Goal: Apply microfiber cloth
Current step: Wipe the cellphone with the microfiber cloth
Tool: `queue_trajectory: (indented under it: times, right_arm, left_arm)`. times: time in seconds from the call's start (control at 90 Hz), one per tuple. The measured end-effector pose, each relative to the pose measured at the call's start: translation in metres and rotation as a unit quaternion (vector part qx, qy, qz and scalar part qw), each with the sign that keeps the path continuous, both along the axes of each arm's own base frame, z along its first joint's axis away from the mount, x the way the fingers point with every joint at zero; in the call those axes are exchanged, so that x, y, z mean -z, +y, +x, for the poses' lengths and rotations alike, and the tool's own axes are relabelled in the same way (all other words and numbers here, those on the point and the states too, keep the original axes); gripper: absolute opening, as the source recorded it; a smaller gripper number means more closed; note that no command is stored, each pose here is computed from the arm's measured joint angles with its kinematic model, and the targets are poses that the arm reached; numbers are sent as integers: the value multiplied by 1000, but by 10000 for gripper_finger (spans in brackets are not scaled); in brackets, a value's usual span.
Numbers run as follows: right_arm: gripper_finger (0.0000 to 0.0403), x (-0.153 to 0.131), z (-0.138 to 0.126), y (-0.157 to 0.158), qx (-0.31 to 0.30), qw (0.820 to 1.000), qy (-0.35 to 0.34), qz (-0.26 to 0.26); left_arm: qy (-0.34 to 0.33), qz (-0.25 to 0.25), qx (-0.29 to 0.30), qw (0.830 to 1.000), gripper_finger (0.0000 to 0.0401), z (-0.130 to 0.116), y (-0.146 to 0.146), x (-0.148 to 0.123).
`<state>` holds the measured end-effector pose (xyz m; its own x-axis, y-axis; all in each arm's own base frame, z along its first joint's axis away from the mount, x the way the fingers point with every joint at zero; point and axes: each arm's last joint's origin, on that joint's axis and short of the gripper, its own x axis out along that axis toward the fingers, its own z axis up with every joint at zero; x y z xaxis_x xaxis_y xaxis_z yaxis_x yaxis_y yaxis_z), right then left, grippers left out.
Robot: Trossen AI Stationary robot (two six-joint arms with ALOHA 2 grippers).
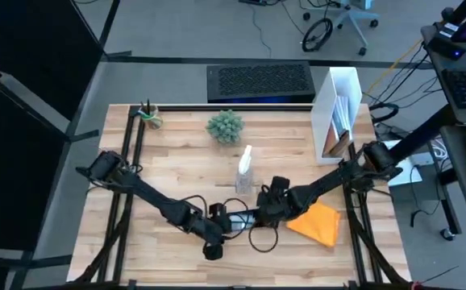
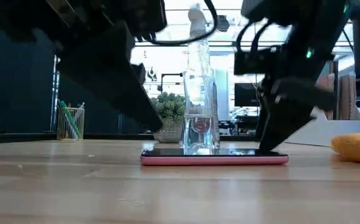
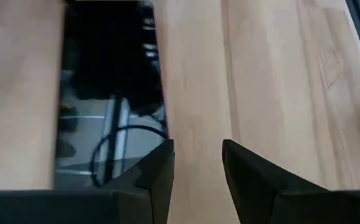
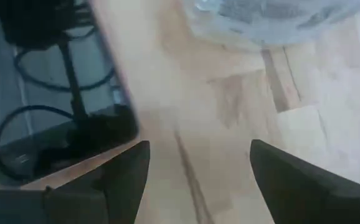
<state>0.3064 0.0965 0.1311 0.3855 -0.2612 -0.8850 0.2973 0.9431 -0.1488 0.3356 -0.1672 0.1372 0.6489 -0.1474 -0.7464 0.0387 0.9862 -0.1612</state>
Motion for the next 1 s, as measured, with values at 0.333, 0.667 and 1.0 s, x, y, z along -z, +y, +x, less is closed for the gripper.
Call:
queue_trajectory:
  times: [0.333, 0.667, 1.0]
  right_arm:
    - [258, 5, 4, 14, -31, 998, -36, 39]
    - [258, 1, -11, 62, -64, 992, -48, 99]
    - [258, -86, -62, 63, -56, 997, -18, 53]
  left_arm:
    - [26, 8, -6, 1000, 123, 4, 5, 15]
    - [39, 23, -12, 999, 123, 2, 9, 19]
    - [28, -3, -1, 1000, 123, -1, 8, 1]
